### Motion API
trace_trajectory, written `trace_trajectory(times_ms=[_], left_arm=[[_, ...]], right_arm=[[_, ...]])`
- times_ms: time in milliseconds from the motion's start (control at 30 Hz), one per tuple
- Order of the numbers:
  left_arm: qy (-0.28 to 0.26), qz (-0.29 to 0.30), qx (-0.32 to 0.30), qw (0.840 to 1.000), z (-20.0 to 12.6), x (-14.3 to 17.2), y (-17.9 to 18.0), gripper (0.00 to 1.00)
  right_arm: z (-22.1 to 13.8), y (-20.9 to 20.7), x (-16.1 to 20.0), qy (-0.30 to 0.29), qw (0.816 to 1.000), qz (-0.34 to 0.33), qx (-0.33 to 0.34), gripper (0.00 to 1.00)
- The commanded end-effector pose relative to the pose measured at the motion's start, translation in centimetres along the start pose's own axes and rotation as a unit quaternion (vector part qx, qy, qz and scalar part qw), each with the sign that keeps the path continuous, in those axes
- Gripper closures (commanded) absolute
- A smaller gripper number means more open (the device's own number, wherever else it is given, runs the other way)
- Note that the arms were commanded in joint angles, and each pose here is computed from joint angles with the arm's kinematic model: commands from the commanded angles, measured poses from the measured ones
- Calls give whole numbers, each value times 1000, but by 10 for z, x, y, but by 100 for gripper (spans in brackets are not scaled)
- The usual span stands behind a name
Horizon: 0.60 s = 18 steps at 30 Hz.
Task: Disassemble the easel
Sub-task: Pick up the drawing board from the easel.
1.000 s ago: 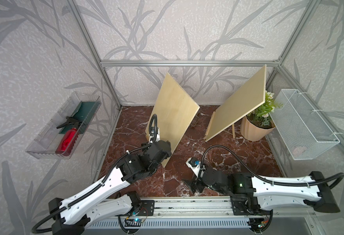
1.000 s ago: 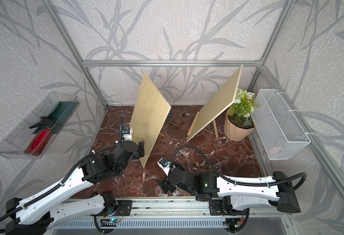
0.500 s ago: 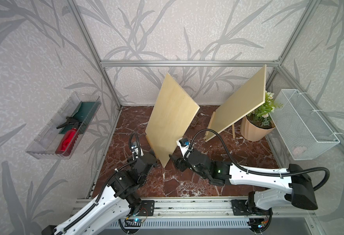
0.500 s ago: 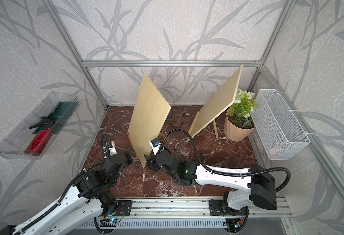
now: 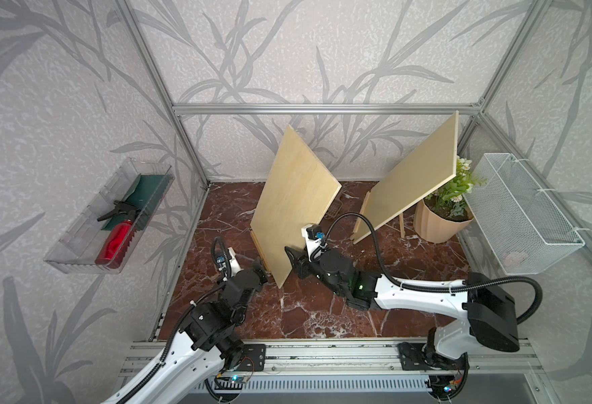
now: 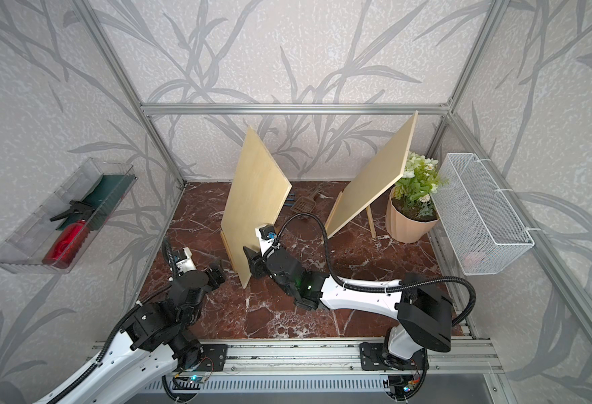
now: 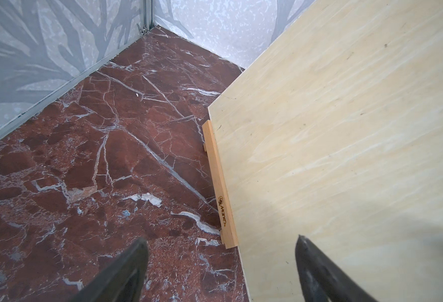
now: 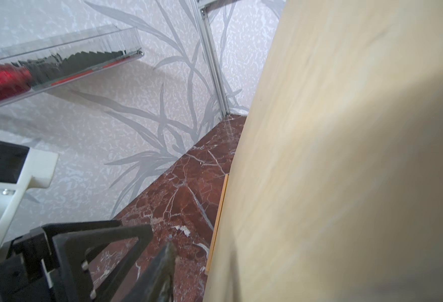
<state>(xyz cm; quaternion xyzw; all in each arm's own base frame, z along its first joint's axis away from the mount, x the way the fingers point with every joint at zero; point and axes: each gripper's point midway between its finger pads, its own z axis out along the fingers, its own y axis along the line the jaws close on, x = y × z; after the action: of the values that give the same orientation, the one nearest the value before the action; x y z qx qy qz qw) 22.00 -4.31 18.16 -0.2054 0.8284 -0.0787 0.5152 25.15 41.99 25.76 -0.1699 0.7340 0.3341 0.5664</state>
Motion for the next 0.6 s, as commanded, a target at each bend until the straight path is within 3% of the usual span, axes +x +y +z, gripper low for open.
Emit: trace_trajectory(times_ms=[0,567], left_arm=[[-8,-19,-5,1000,2,-1,3,13],[-10,-29,-4,1000,3,2,5,13]], right_arm=[[0,2,-31,-74,997,7,-3,48],[6,-8,-51,-161,987,7,11,57]])
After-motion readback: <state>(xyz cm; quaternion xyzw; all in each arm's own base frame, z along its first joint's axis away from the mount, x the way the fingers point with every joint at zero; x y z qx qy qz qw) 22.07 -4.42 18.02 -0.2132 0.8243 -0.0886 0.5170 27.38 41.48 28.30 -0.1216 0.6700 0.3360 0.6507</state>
